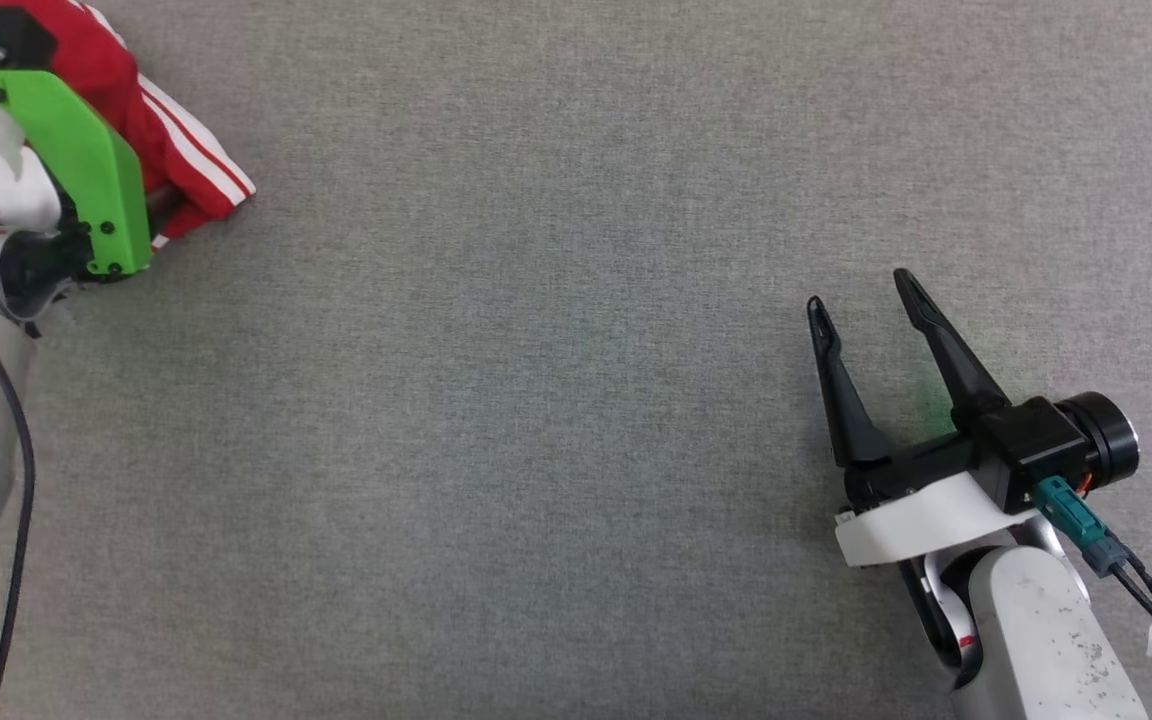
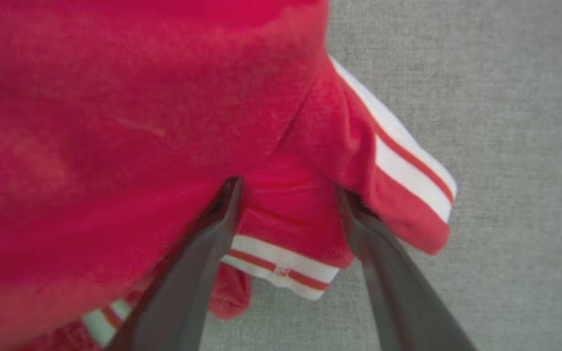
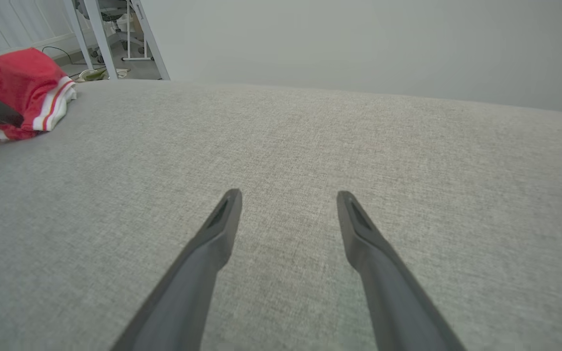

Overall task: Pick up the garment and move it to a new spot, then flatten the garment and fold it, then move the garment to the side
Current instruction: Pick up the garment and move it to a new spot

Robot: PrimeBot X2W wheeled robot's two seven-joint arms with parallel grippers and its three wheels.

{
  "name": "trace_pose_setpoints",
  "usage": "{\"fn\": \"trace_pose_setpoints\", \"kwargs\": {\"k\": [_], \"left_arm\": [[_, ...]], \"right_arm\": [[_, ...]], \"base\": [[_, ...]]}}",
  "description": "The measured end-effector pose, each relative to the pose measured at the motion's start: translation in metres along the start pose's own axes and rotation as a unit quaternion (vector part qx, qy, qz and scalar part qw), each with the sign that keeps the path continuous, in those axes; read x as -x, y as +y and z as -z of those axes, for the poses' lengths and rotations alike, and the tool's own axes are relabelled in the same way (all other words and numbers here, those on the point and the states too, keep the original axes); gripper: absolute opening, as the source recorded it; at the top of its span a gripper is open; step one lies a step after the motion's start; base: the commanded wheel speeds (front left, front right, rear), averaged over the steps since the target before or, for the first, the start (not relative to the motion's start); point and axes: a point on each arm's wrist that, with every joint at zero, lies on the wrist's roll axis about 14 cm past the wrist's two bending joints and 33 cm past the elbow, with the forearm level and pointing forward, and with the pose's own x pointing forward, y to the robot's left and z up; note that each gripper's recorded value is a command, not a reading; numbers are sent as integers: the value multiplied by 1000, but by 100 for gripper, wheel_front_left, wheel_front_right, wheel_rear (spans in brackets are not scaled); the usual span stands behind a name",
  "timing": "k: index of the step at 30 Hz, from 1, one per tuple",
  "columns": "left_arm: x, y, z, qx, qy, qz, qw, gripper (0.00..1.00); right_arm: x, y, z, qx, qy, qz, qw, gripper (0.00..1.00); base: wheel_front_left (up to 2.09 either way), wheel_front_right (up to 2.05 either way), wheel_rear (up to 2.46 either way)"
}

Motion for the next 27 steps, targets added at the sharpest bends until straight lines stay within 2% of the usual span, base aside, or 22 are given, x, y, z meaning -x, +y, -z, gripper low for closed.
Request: {"fn": "trace_pose_setpoints", "kwargs": {"k": [3,4,5,6,13,17,19,20,27], "left_arm": [[-9,1,2,10,16,3,1000,100],[-11,0,2,15,20,6,1000,47],[-12,-1,2,18,20,8,1000,5],[-12,-1,1,19,19,8,1000,0],[6,-5,-12,45,-66,22,997,0],[28,-12,-23,57,-135,33,989,0],[43,-14,-32,53,-171,37,983,0],[73,-24,-50,41,-235,50,970,0],[129,-63,-65,15,-321,98,942,0]], "right_arm": [[3,-7,7,0,10,9,1000,100],[4,-9,8,1,12,12,1000,100],[5,-11,9,2,14,15,1000,100],[5,-12,9,2,14,17,1000,100],[10,-18,-8,13,-2,29,999,100],[16,-19,-23,20,-15,34,999,100],[23,-19,-28,21,-17,39,999,100],[35,-21,-36,20,-23,48,998,100],[56,-28,-63,29,-51,70,996,100]], "base": [[0,0,0],[0,0,0],[0,0,0],[0,0,0],[0,0,0],[0,0,0],[0,0,0],[0,0,0],[0,0,0]]}}
